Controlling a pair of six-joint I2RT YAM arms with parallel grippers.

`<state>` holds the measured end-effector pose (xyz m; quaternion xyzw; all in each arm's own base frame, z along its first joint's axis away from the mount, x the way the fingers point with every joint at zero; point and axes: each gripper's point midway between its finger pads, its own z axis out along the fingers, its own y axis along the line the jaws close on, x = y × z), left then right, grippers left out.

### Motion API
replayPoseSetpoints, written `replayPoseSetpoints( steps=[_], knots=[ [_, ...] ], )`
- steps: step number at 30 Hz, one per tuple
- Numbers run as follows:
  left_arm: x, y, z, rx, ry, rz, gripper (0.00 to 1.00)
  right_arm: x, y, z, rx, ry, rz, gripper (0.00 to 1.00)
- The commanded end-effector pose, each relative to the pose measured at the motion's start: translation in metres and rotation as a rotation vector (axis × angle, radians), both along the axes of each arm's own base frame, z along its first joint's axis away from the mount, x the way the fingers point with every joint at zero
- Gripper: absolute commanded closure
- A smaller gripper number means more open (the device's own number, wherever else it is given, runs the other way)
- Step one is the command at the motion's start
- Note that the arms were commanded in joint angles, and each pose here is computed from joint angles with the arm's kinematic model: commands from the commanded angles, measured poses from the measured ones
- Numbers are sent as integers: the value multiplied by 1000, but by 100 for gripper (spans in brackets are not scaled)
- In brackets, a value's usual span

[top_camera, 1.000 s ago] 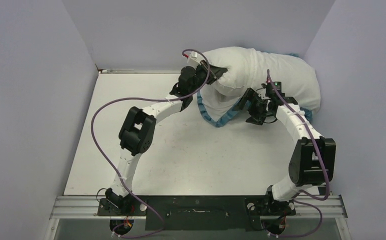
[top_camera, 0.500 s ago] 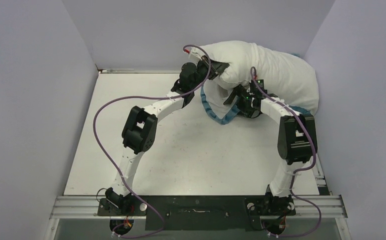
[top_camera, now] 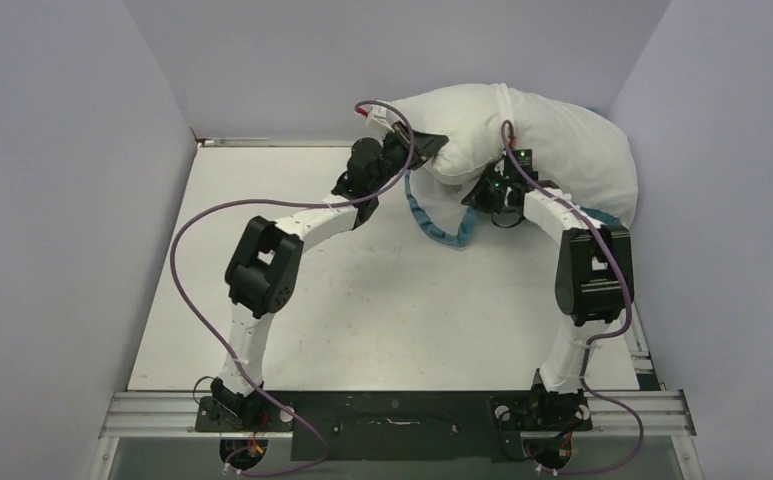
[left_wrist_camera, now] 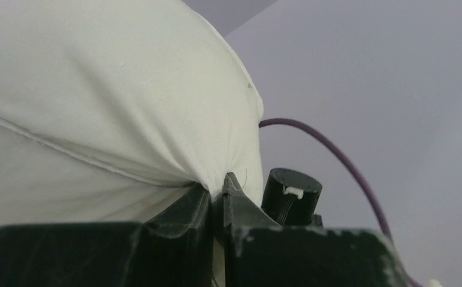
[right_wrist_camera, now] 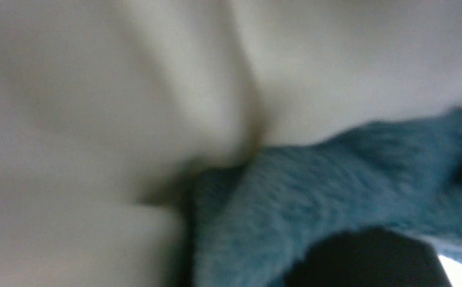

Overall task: Put the pillow into the pillowcase
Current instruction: Stuff the pillow into the pillowcase.

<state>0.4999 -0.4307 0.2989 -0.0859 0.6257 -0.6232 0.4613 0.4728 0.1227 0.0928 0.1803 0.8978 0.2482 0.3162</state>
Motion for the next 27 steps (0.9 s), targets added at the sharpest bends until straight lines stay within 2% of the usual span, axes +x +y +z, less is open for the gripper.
replayPoseSetpoints(
  steps=[1,7,10,13,17,19,21,24,27],
  knots=[
    [-56,54,143,-90,-393,74,100,7,90,97,57,-271,474,95],
    [-95,115,158,174,-511,237,100,-81,218,113,13,-225,1050,95],
    [-114,148,175,351,-543,340,100,-126,262,122,71,-221,1208,95],
    [-136,180,195,513,-594,449,100,-159,276,145,108,-235,1298,95],
    [-149,214,209,618,-552,552,100,-169,256,194,146,-313,1248,95],
    [-148,217,212,659,-531,552,100,-157,233,220,183,-360,1164,95],
    [-141,208,197,719,-500,506,100,-139,206,234,221,-388,1049,95],
    [-124,192,168,729,-424,456,100,-105,154,211,216,-338,846,95],
    [-106,172,130,725,-335,390,100,-74,103,168,128,-236,661,92]
  ],
)
